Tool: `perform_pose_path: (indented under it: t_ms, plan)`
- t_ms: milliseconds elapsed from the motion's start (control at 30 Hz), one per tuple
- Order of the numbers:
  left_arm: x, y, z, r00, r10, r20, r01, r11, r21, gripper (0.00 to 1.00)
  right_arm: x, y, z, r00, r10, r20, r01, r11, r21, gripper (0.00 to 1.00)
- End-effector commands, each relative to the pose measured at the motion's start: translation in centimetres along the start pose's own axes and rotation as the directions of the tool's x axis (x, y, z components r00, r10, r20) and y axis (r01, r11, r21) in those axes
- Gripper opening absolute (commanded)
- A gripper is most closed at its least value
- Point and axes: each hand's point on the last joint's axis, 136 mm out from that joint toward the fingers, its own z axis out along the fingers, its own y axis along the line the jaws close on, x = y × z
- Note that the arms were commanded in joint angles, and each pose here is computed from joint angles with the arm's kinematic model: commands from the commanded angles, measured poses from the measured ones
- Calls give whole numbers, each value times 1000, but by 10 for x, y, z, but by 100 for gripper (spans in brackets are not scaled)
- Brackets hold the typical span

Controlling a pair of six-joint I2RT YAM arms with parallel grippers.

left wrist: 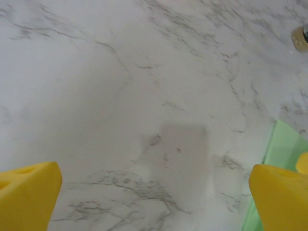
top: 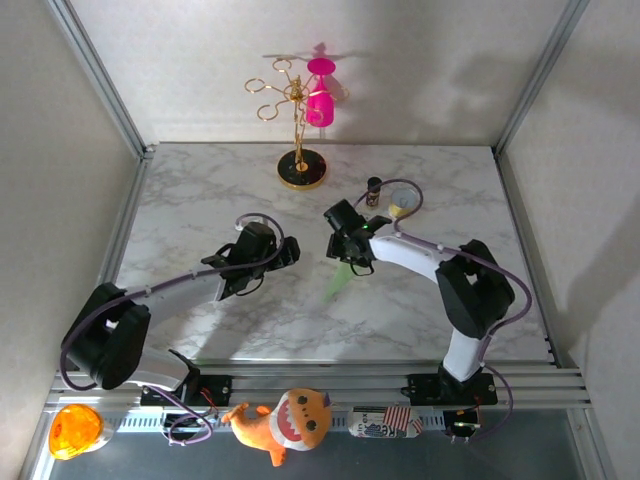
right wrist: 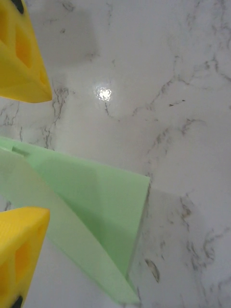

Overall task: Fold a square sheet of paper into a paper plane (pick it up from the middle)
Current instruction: Turn over a paper plane at the center of the table.

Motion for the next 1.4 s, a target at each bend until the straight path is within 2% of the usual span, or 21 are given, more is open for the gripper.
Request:
perform_pose_path:
  t_ms: [0, 300, 700, 800, 1000, 1133, 1267, 1367]
  plan:
    - [-10, 16, -7, 999, 5, 54, -3, 999, -49, 99, 8, -18, 5, 1000, 29, -10, -27, 990, 136, 59]
    - [-1, 19, -1, 1000, -10, 21, 11, 999, -44, 99, 16, -22, 3, 1000, 13, -10, -10, 978, 211, 54]
    - [2, 16, 5, 1000, -26, -3, 26, 999, -33, 99, 18, -30, -5, 1000, 31, -3, -30, 974, 223, 39]
    - [3, 15, 6, 1000, -29, -6, 28, 999, -34, 100, 20, -31, -5, 999, 38, -5, -36, 975, 220, 34]
    - [-1, 16, 3, 999, -40, 7, 40, 998, -42, 99, 14, -27, -12, 999, 47, 25, -51, 979, 198, 13]
    - [-5, 21, 1, 997, -74, 21, 74, 996, -45, 99, 2, -15, -21, 998, 34, 62, -42, 990, 137, 8]
    - [-8, 33, -3, 989, -144, 34, 145, 988, -43, 99, -11, 24, -30, 995, -27, 94, 32, 998, -55, 5]
    - [-13, 45, -9, 976, -209, 57, 211, 977, -37, 98, -15, 59, -39, 990, -67, 124, 95, 965, -243, 4]
